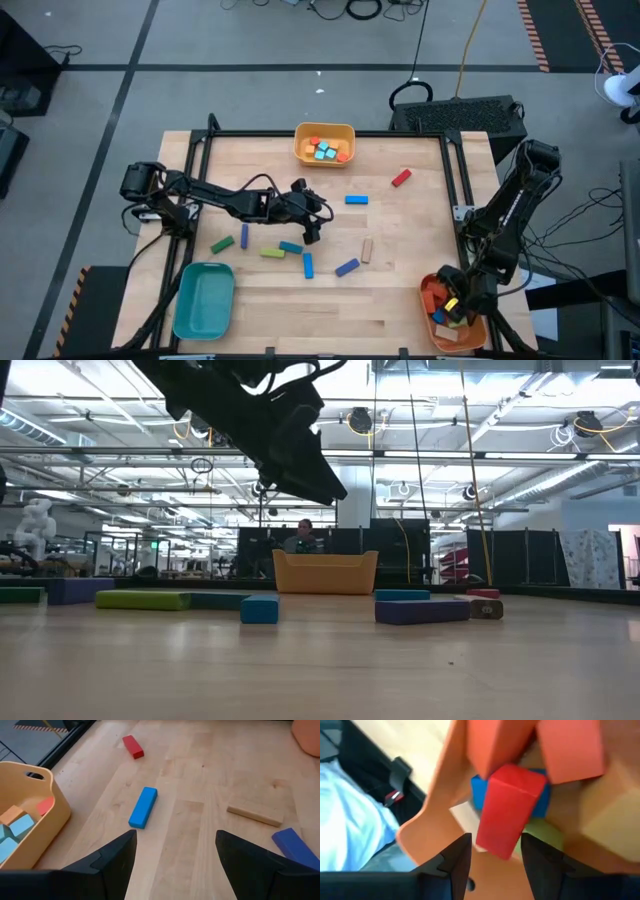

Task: Sort blocks by size
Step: Put the big red rectangle block into the orange bin, then put the small red rectangle block into the green bin

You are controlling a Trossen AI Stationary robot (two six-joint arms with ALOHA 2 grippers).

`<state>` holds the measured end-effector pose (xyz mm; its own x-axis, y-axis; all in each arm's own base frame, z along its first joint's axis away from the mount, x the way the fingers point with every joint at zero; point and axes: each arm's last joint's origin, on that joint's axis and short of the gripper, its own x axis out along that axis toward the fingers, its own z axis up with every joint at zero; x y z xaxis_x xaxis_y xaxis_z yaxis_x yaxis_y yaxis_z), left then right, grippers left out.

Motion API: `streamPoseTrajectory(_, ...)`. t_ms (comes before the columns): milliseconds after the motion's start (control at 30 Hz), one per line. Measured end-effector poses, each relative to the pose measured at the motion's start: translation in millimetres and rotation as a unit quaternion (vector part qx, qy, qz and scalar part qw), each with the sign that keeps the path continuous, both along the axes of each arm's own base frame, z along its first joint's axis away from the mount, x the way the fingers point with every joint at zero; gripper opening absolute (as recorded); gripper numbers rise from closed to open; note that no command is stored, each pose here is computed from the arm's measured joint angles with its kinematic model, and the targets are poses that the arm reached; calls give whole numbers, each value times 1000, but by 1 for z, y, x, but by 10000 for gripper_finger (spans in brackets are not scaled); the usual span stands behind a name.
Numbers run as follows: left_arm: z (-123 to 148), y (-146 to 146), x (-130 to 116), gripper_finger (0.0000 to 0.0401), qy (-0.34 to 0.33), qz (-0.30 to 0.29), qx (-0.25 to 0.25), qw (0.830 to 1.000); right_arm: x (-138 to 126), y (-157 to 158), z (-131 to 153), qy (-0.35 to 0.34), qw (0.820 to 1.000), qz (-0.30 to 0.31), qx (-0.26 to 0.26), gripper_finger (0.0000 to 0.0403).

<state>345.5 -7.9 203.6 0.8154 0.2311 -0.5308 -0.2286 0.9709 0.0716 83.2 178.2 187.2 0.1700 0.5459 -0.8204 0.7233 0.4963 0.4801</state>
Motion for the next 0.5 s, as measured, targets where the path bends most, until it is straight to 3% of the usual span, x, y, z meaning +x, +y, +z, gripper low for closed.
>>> streamPoseTrajectory(200, 0, 0, 0, 274, -2, 0, 0, 1000, 0, 1, 1, 11, 1000, 6, 11, 155)
streamPoseTrajectory(367, 1, 1, 0, 274, -2, 9, 7, 1000, -5, -6, -4, 48, 998, 25, -29, 155)
streamPoseTrajectory(500, 1, 2, 0, 274, -3, 12, 6, 1000, -6, -9, -3, 52, 998, 21, -29, 155)
